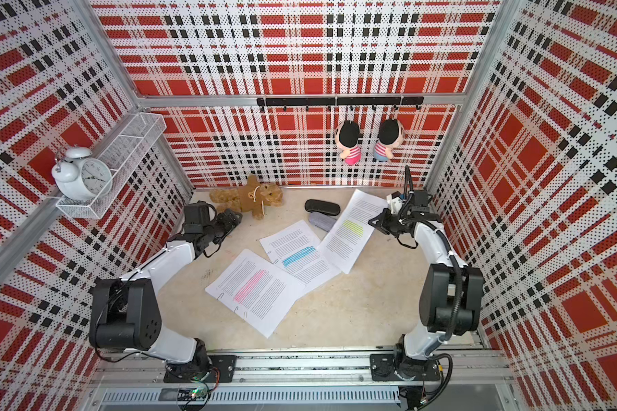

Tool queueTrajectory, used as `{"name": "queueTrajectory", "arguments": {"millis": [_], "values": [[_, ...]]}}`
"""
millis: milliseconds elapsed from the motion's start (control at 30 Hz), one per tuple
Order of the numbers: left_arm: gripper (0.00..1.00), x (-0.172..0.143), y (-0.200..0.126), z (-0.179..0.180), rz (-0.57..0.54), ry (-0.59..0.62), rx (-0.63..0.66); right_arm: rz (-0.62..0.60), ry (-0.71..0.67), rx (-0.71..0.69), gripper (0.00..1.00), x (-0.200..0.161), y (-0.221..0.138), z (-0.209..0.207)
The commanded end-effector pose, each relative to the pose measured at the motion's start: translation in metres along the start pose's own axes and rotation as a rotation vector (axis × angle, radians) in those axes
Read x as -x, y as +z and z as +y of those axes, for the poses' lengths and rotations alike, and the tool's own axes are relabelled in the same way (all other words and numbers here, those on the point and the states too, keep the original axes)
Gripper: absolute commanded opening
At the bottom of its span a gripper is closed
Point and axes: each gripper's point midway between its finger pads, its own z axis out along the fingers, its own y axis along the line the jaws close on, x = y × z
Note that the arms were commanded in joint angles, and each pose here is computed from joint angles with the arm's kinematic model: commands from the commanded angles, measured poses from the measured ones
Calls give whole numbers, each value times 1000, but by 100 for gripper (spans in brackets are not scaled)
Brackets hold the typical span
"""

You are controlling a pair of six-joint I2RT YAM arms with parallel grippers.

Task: Unclip the paperclips from the documents
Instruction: Place the document at the center of the board.

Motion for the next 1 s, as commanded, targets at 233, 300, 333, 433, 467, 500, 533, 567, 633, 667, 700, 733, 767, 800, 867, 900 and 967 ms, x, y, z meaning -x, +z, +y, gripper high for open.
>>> {"name": "queueTrajectory", "arguments": {"millis": [233,300,333,433,467,500,533,567,633,667,700,733,767,800,867,900,967], "values": [[97,-27,5,-14,45,-23,8,-48,171,-410,0,51,-23,-127],[99,-30,2,-13,47,-38,22,-20,155,-494,40,58,-27,-140],[100,-31,0,-12,43,-51,37,-8,151,-543,54,60,-31,-146],[98,-28,-9,-3,12,-106,98,-32,115,-653,66,66,-47,-150],[98,-28,-12,1,6,-121,119,-50,94,-671,69,67,-51,-145],[98,-28,-14,3,4,-132,131,-73,53,-695,72,69,-55,-136],[98,-29,-16,4,4,-137,139,-83,5,-727,75,69,-57,-126],[98,-28,-18,4,2,-139,142,-91,-43,-752,78,69,-57,-115],[98,-29,-22,4,-2,-133,148,-97,-165,-778,87,63,-47,-82],[98,-30,-23,4,-3,-127,151,-105,-219,-774,92,60,-40,-65],[98,-30,-25,4,-5,-117,159,-124,-281,-769,99,56,-30,-44],[98,-31,-26,4,-6,-107,160,-146,-343,-762,100,51,-19,-22],[98,-32,-27,3,-4,-99,156,-181,-381,-768,100,49,-13,-6],[98,-34,-28,3,4,-92,152,-227,-425,-774,100,46,-4,11],[98,-42,-29,1,31,-65,143,-274,-493,-747,100,39,13,35],[98,-47,-31,3,43,-58,154,-247,-527,-668,100,32,29,51],[98,-59,-36,12,69,-83,173,-179,-523,-473,100,19,56,78]]}}
